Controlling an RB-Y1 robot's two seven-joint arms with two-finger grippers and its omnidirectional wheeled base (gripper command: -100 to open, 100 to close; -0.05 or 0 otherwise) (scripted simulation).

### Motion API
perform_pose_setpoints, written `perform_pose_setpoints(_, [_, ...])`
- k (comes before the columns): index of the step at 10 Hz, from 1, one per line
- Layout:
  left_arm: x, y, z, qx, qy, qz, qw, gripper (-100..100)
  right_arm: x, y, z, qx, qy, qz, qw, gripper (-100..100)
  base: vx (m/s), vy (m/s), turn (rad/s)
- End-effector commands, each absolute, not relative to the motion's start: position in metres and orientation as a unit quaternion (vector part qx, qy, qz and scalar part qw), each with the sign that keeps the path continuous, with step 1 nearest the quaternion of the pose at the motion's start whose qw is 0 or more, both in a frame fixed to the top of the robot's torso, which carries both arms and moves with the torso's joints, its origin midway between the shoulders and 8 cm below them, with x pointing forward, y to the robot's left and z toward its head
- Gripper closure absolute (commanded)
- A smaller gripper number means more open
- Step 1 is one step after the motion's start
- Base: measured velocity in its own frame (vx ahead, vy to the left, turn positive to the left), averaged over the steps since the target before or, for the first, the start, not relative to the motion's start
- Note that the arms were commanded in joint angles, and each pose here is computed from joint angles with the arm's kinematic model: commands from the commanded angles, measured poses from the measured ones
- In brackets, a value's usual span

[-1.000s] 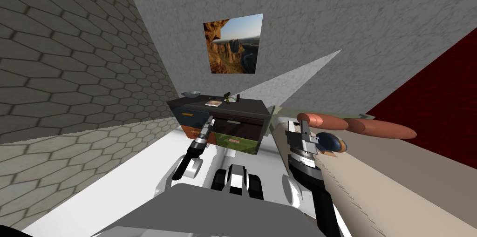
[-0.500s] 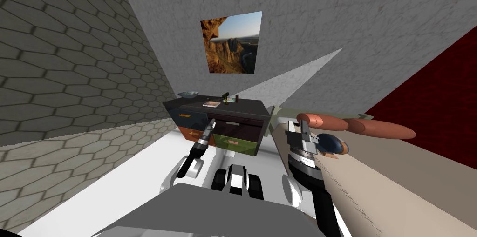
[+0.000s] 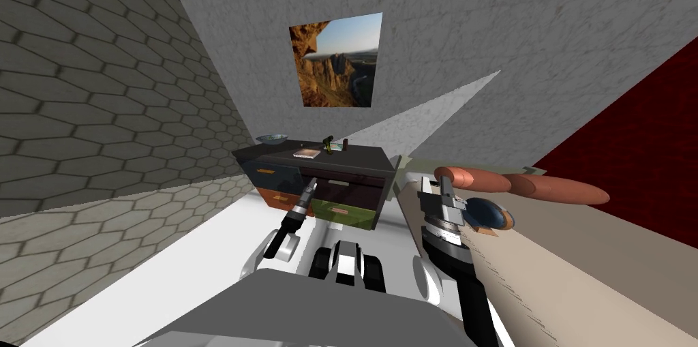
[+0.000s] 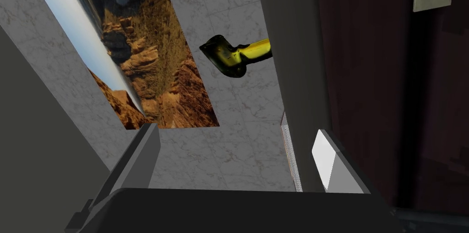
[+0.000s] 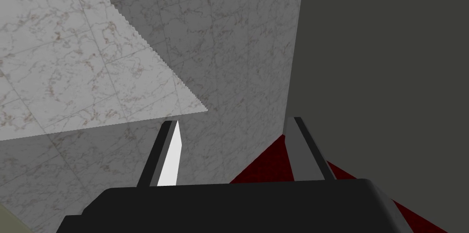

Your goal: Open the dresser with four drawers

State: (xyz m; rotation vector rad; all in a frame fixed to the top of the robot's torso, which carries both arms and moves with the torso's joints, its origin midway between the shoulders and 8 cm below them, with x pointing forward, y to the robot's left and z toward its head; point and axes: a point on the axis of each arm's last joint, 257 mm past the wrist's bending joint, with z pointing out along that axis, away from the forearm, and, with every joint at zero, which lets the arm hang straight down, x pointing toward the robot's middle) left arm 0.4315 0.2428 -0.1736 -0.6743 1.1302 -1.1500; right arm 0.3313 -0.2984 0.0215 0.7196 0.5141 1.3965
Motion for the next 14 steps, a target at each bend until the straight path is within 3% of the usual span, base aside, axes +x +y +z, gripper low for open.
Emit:
perform_pose_setpoints(1, [0.436,0.243,-0.197,-0.307,0.509,-0.497,0.633,-100,0.331,-0.298,0.022,0.32,0.229,0.621,0.677,0,0.05,-0.014,-0.032])
perform_pose_setpoints(14, [0.443,0.223,-0.305,-0.377,0.549,-0.475,0.575,-100,0.331,-0.298,0.022,0.32,0.229,0.621,0.677,0,0.046,-0.008,-0.023])
